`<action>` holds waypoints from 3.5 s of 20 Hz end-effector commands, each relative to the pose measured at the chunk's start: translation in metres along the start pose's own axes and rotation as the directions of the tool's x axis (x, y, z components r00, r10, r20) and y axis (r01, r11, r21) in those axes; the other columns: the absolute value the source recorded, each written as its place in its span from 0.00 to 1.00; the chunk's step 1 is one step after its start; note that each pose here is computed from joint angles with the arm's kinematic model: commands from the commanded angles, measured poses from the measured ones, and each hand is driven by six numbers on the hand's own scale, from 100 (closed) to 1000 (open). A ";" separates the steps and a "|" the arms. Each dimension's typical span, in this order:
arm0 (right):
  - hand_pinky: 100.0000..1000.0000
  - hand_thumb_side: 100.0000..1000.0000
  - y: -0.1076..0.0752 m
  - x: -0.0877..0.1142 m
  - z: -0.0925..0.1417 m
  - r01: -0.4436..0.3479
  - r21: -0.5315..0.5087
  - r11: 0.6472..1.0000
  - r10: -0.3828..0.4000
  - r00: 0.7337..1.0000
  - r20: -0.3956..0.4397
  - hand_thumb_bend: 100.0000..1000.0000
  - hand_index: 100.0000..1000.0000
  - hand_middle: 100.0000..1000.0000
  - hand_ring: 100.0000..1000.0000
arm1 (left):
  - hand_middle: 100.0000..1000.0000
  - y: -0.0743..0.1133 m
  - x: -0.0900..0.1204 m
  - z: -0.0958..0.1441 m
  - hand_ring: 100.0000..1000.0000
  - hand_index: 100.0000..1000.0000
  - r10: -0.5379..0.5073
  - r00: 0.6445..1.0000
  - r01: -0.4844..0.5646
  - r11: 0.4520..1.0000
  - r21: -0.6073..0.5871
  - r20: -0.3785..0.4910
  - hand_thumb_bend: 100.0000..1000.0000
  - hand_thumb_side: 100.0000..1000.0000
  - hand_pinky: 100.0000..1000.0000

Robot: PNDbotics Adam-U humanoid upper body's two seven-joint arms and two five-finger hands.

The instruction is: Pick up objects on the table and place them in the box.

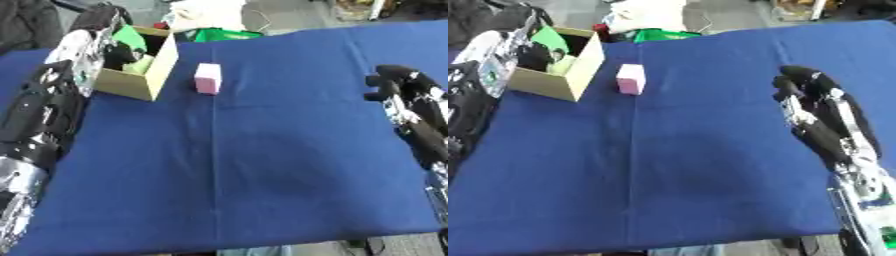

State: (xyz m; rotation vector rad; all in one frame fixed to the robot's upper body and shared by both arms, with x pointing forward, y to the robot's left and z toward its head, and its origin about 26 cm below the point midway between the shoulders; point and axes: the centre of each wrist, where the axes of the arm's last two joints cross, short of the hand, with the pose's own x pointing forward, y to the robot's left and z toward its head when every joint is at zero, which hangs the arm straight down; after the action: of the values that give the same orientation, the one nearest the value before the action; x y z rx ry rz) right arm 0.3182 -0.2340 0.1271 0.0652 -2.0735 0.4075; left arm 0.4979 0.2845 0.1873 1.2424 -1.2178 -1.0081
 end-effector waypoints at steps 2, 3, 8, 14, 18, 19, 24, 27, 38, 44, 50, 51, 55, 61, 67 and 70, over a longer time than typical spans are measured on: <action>0.71 0.37 -0.004 0.005 -0.002 -0.017 -0.001 1.000 0.017 1.000 0.018 0.00 0.77 0.59 0.82 | 0.56 0.011 -0.003 -0.004 0.52 0.77 -0.020 0.999 0.021 0.999 0.048 -0.037 0.47 0.17 0.59; 0.71 0.37 -0.004 0.005 -0.002 -0.017 0.000 1.000 0.017 1.000 0.018 0.00 0.77 0.59 0.82 | 0.60 0.011 -0.003 -0.005 0.55 0.79 -0.027 0.999 0.029 0.998 0.051 -0.041 0.56 0.24 0.61; 0.71 0.37 -0.004 0.005 -0.002 -0.017 0.000 1.000 0.017 1.000 0.019 0.00 0.77 0.59 0.82 | 0.66 0.025 0.005 -0.004 0.60 0.81 -0.022 1.000 0.023 0.993 0.119 -0.012 0.67 0.33 0.63; 0.71 0.37 -0.004 0.004 -0.002 -0.017 0.003 1.000 0.017 1.000 0.017 0.00 0.77 0.59 0.82 | 0.63 0.077 0.028 0.004 0.59 0.80 0.011 0.990 -0.041 0.975 0.219 0.138 0.61 0.31 0.61; 0.71 0.37 -0.003 0.005 -0.003 -0.016 0.011 1.000 0.016 1.000 0.019 0.00 0.77 0.59 0.82 | 0.61 0.093 0.044 0.006 0.59 0.79 0.002 0.970 -0.042 0.987 0.158 0.245 0.58 0.31 0.63; 0.71 0.37 -0.003 0.005 -0.003 -0.016 0.013 1.000 0.015 1.000 0.020 0.00 0.77 0.59 0.82 | 0.61 0.092 0.048 0.005 0.59 0.79 -0.003 0.963 -0.033 0.991 0.128 0.271 0.56 0.29 0.64; 0.71 0.37 -0.002 0.006 -0.005 -0.015 0.025 1.000 0.015 1.000 0.025 0.00 0.77 0.59 0.82 | 0.61 0.076 0.061 -0.002 0.60 0.79 0.012 0.932 -0.005 1.000 -0.019 0.363 0.52 0.25 0.65; 0.71 0.37 -0.001 0.006 -0.005 -0.015 0.034 0.999 0.014 1.000 0.027 0.00 0.77 0.59 0.82 | 0.62 0.063 0.066 -0.006 0.61 0.79 0.032 0.914 0.001 0.997 -0.080 0.405 0.49 0.23 0.67; 0.71 0.37 0.000 0.006 -0.007 -0.017 0.042 0.999 0.015 0.999 0.028 0.00 0.77 0.59 0.82 | 0.63 0.024 0.075 -0.009 0.61 0.79 0.006 0.895 0.099 0.973 -0.211 0.446 0.45 0.17 0.69; 0.71 0.38 0.000 0.006 -0.007 -0.018 0.041 0.999 0.017 0.999 0.028 0.00 0.77 0.59 0.82 | 0.63 0.014 0.073 -0.008 0.62 0.79 -0.014 0.907 0.113 0.971 -0.211 0.421 0.43 0.12 0.70; 0.71 0.38 0.000 0.006 -0.007 -0.019 0.041 0.999 0.018 0.999 0.028 0.00 0.77 0.59 0.82 | 0.63 0.008 0.069 -0.009 0.62 0.79 -0.019 0.915 0.117 0.969 -0.219 0.403 0.39 0.06 0.70; 0.71 0.38 0.000 0.006 -0.007 -0.020 0.041 0.999 0.019 0.999 0.027 0.00 0.77 0.59 0.82 | 0.63 0.007 0.069 -0.009 0.62 0.79 -0.019 0.916 0.117 0.968 -0.221 0.401 0.39 0.06 0.70; 0.71 0.38 0.000 0.006 -0.007 -0.020 0.041 0.999 0.019 0.999 0.029 0.00 0.77 0.59 0.82 | 0.64 0.002 0.066 -0.009 0.62 0.79 -0.014 0.921 0.113 0.966 -0.232 0.390 0.39 0.06 0.70; 0.71 0.38 -0.001 0.006 -0.007 -0.021 0.038 0.999 0.020 0.999 0.027 0.00 0.77 0.59 0.82 | 0.66 0.016 0.063 -0.010 0.64 0.82 0.006 0.914 0.095 0.969 -0.229 0.407 0.45 0.12 0.71; 0.71 0.38 -0.001 0.005 -0.006 -0.021 0.038 0.999 0.020 1.000 0.024 0.00 0.77 0.59 0.82 | 0.67 0.032 0.058 -0.011 0.66 0.82 -0.023 0.915 0.124 0.966 -0.225 0.402 0.55 0.13 0.73; 0.71 0.38 -0.001 0.005 -0.006 -0.021 0.037 0.999 0.020 1.000 0.024 0.00 0.77 0.59 0.82 | 0.67 0.028 0.055 -0.011 0.65 0.82 -0.032 0.922 0.136 0.960 -0.246 0.385 0.54 0.11 0.73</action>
State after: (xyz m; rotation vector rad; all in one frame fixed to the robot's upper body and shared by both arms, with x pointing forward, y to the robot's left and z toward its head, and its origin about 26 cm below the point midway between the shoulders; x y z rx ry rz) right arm 0.3201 -0.2300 0.1272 0.0836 -2.0685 0.4427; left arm 0.5122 0.2247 0.1995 0.8610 -1.2615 -1.4929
